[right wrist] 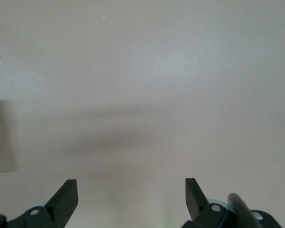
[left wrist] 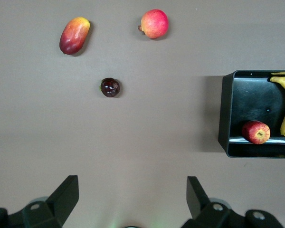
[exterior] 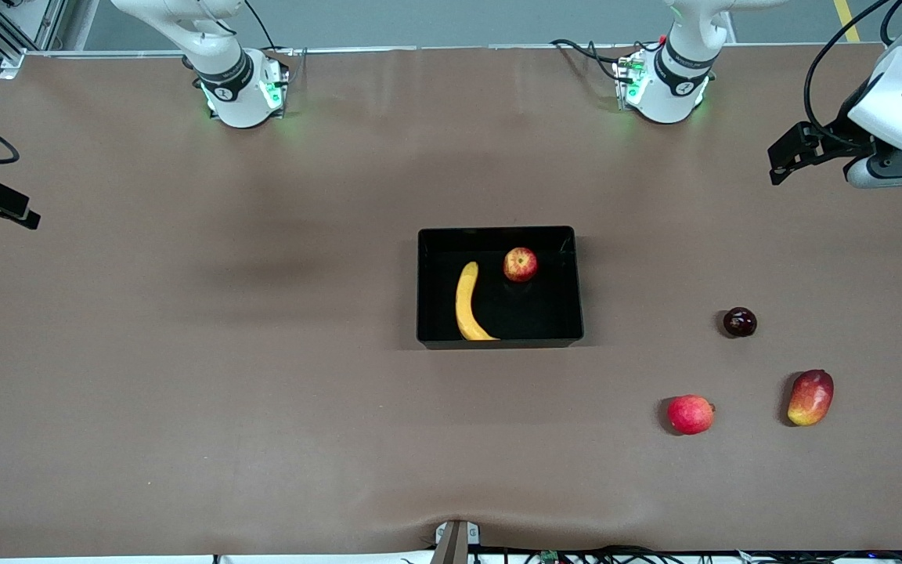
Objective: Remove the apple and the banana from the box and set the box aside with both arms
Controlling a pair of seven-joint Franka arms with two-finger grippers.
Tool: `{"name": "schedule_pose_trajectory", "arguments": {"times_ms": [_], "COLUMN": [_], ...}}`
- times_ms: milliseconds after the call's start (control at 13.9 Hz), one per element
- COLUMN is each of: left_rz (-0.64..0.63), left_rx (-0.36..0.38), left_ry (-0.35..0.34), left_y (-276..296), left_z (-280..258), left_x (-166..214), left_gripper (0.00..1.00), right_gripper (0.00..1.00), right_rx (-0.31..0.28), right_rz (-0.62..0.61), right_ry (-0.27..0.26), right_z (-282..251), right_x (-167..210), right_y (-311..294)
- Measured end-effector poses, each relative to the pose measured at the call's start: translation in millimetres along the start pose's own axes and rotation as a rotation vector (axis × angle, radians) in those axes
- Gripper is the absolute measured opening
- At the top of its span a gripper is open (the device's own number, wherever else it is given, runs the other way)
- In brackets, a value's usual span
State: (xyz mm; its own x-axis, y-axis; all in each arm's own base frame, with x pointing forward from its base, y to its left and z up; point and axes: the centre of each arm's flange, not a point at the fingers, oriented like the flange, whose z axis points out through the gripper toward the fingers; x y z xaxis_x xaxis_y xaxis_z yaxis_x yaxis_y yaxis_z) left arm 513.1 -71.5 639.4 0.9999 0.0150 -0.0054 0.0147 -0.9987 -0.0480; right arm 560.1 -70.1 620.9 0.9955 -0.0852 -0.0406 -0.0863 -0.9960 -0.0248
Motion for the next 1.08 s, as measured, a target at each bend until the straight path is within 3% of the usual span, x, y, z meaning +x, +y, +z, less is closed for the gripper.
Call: {"name": "schedule_pose_trajectory", "arguments": {"times_ms": [576, 864, 1081], "left_rz": [0.015, 0.05, 0.068], "left_rx": [0.0, -0.001, -0.009], "left_ry": [-0.012, -0.071, -0.055], "left_y": [-2.3, 18.3, 56.8], "left_z": [6.1, 43.9, 92.3], "left_x": [4.1, 22.8, 36.0], "left_gripper": [1.0, 1.0, 1.0], "right_gripper": [1.0, 1.0, 1.0], "right_rx": [0.001, 0.0, 0.002], "right_rz": [0.041, 0.05, 0.069], "right_ry": [0.001, 0.017, -0.002], "right_z": [-1.5, -9.5, -13.5], "right_x": [-1.7, -2.5, -7.9], "right_y": [22.8, 28.3, 38.4]}}
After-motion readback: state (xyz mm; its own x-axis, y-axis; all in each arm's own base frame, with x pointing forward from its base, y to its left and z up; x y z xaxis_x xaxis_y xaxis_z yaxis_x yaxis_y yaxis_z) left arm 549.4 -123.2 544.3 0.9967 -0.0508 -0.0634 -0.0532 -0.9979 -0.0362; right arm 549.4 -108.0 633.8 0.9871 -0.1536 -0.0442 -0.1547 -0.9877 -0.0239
